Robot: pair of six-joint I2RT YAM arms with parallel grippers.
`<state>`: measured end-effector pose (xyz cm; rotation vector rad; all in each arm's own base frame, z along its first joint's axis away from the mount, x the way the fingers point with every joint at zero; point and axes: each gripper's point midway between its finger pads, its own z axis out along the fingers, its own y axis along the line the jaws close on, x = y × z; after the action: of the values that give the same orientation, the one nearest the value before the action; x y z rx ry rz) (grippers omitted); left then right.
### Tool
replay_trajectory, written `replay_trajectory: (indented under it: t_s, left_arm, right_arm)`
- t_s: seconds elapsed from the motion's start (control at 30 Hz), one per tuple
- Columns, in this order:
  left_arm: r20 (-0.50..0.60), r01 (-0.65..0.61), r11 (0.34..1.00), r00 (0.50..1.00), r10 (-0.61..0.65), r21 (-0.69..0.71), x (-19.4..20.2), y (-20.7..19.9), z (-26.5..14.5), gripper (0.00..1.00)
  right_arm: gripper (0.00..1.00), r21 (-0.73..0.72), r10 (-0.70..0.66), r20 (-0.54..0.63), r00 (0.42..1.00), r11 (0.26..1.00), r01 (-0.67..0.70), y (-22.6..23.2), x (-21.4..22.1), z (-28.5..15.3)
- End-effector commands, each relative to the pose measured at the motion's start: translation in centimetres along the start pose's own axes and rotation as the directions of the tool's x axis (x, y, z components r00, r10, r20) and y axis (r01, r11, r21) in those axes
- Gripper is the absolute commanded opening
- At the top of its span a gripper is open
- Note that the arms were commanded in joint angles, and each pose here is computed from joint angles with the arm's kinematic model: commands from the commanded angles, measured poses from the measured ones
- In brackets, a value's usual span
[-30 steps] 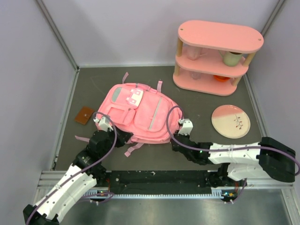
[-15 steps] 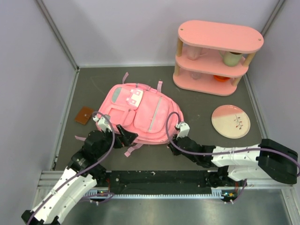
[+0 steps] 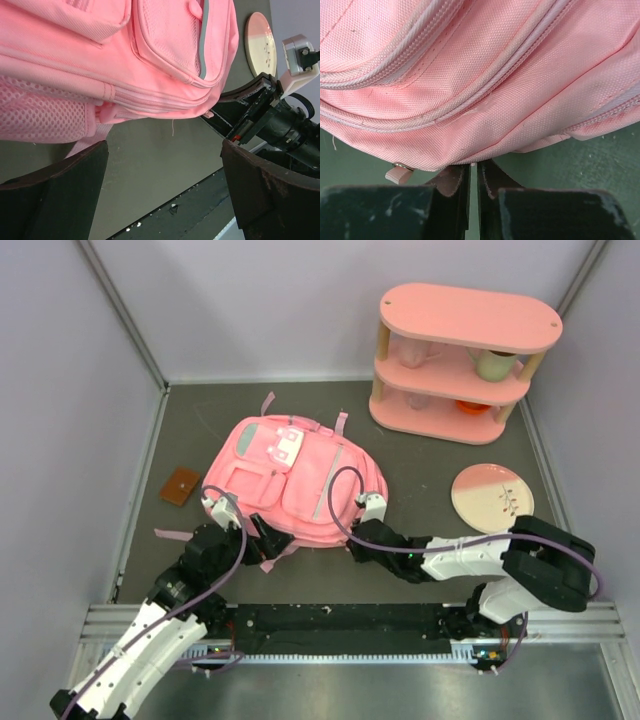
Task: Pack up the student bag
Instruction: Zip the student bag at the center of the board.
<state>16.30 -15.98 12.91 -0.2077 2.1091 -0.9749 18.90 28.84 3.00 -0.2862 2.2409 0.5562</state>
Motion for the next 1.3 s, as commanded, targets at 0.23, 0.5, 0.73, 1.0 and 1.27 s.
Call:
replay_trajectory:
  t_s: [0.23, 0.5, 0.73, 1.0, 1.27]
  left_arm:
    - [0.005, 0.004, 1.0, 1.0, -0.004, 0.019, -0.1, -0.4, 0.0, 0.98]
    - [0.002, 0.002, 1.0, 1.0, -0.002, 0.018, 0.1, -0.2, 0.1, 0.98]
    - [-0.001, 0.005, 1.0, 1.0, -0.005, 0.024, 0.3, -0.1, 0.1, 0.98]
    - [0.028, 0.012, 1.0, 1.0, -0.013, 0.013, 0.0, 0.3, 0.0, 0.98]
    - [0.07, 0.05, 0.998, 0.996, -0.052, 0.034, -0.6, 0.1, 1.0, 0.98]
  right_arm:
    - [0.26, 0.068, 0.122, -0.026, 0.992, 0.99, -0.12, -1.0, 1.6, 1.2]
    - [0.19, 0.081, 0.076, 0.004, 0.997, 0.994, -0.076, -0.8, 0.4, 1.7]
    - [0.0, 0.081, 0.015, 0.03, 0.999, 0.997, -0.017, -0.7, -0.9, 1.4]
    - [0.0, 0.024, -0.029, 0.039, 0.999, 0.999, 0.028, -1.4, -0.9, -1.4]
    - [0.0, -0.06, -0.119, -0.002, 0.993, 0.991, 0.119, -1.2, -0.3, -3.8]
